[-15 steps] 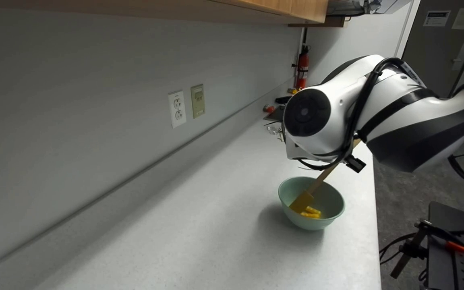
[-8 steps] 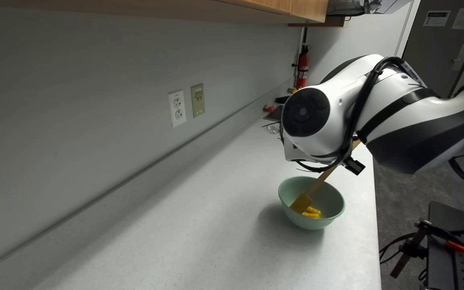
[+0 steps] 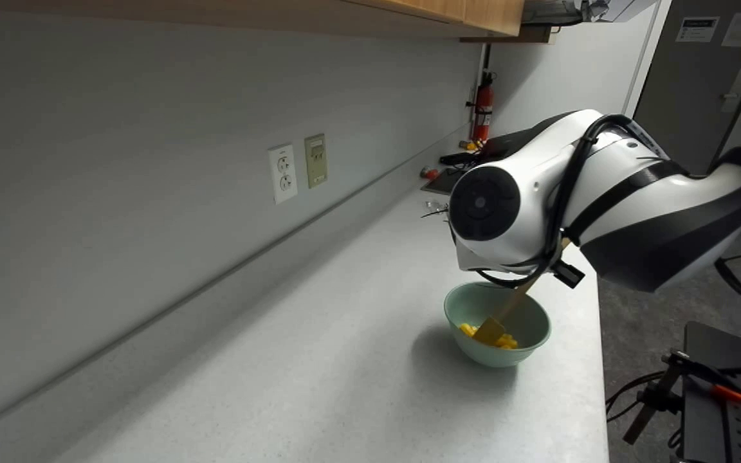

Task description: Use the spatula to stir the contents in the bowl

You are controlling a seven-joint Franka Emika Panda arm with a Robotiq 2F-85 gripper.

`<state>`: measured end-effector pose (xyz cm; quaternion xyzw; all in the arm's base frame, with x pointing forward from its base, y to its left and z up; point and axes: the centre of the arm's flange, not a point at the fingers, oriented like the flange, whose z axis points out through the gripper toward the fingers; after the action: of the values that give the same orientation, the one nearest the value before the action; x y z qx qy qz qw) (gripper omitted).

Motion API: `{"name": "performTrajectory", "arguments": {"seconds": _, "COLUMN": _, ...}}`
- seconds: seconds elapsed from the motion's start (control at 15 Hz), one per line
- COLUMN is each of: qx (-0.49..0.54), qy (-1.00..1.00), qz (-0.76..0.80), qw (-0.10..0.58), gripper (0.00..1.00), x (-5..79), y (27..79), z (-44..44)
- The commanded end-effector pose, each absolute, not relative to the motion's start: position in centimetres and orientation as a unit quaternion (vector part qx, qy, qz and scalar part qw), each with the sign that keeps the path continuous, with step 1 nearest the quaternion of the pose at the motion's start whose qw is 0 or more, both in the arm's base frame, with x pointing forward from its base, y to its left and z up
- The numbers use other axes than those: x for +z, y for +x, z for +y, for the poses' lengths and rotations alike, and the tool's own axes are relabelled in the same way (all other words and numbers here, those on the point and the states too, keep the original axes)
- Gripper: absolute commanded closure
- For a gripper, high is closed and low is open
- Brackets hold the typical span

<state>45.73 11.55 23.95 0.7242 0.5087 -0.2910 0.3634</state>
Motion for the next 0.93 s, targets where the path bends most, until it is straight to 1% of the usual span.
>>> {"name": "performTrajectory", "arguments": {"seconds": 0.0, "qx": -0.291, "qy": 0.712, "qz": 0.51, "qw": 0.385, "gripper": 0.96, "x": 25.1, "y": 45.9, "z": 11.1}}
{"name": "performTrajectory", "arguments": {"seconds": 0.4, "qx": -0.301, "qy": 0.695, "qz": 0.503, "qw": 0.417, "gripper": 0.96, "x": 26.3, "y": 46.0, "z": 10.3}}
{"name": "performTrajectory", "arguments": {"seconds": 0.87, "qx": -0.327, "qy": 0.685, "qz": 0.492, "qw": 0.427, "gripper": 0.96, "x": 26.8, "y": 45.8, "z": 9.9}}
